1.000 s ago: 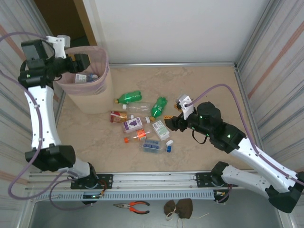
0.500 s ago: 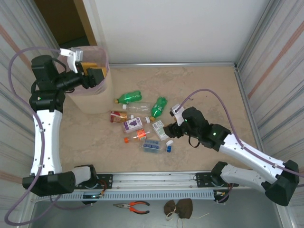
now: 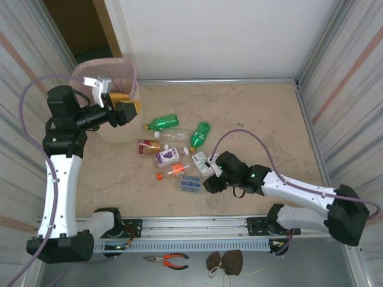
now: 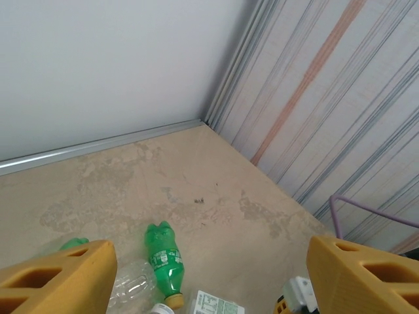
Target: Put the plastic bottles in the bin
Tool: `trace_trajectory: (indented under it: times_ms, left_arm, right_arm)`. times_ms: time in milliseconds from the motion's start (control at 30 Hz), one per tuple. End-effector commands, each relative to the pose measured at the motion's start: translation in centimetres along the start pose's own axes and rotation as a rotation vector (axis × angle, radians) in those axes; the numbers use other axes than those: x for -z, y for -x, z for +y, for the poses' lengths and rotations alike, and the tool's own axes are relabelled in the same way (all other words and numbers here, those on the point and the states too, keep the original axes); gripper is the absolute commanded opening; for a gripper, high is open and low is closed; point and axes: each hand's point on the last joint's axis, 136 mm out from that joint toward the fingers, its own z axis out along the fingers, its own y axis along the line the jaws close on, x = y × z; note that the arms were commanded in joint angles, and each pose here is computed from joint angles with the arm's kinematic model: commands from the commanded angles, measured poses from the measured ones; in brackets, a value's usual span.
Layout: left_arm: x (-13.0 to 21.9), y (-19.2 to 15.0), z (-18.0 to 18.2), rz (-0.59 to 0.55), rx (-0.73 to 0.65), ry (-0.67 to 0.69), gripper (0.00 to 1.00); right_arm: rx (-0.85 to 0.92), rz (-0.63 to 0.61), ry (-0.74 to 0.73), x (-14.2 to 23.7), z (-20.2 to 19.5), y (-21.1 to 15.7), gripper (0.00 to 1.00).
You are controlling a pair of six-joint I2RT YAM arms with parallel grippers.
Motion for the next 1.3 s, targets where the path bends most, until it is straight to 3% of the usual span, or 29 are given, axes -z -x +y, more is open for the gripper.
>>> trace_trajectory:
  times_ms: [0, 600, 1267]
  left_arm:
    - [0.6, -0.2, -1.2, -0.020, -0.013, -0.018, 0.77]
    - [1.5, -1.9, -2.5, -0.010, 0.010, -0.019, 0.77]
    - [2.2, -2.5, -3.3, -0.013, 0.033, -0.022, 0.77]
  right_arm:
    - [-0.015, -0.013, 0.035, -1.0, 1.4, 0.3, 0.61]
    - [0.041, 0.087, -0.022, -3.1, 3.1, -3.1, 0.66]
    - [0.102, 0.080, -0.113, -3.0, 3.7, -4.3, 0.68]
